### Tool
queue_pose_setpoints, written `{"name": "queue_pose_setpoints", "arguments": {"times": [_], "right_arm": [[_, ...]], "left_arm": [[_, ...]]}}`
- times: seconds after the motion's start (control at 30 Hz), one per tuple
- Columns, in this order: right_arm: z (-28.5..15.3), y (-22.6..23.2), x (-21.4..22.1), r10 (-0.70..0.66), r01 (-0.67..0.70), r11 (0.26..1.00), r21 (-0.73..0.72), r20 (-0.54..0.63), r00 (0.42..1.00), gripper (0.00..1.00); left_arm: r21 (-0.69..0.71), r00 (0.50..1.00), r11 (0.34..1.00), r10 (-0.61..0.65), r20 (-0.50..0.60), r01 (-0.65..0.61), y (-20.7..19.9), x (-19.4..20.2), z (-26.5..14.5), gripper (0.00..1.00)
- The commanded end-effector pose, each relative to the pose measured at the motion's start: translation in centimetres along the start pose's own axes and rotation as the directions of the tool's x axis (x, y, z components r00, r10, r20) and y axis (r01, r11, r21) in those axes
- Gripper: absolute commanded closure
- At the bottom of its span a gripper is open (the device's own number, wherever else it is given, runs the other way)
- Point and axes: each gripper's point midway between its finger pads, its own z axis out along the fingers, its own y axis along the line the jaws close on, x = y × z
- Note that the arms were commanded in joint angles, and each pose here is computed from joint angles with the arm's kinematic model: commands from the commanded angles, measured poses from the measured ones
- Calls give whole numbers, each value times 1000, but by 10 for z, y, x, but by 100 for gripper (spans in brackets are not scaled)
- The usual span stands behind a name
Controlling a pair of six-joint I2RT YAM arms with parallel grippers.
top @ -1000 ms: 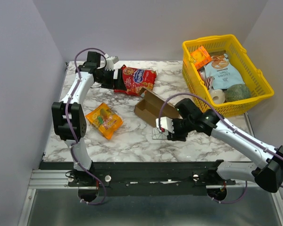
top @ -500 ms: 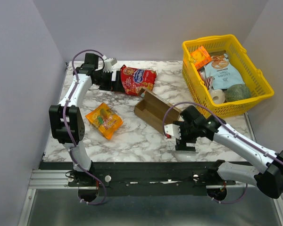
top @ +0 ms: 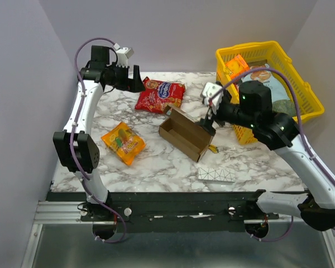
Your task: Unpack the express box
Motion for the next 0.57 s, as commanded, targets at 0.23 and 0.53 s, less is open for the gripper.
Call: {"name": "queue_pose_setpoints", "arguments": {"times": [0.23, 0.53], "right_arm": [[46, -143, -14, 470, -434, 702, 564, 91, 878, 0], [56, -144, 14, 559, -486, 681, 548, 40, 829, 0]], "left_arm": [[-539, 970, 842, 119, 214, 16, 45, -79, -106, 1], [-497, 959, 865, 78, 271, 70, 56, -82, -79, 1]]}}
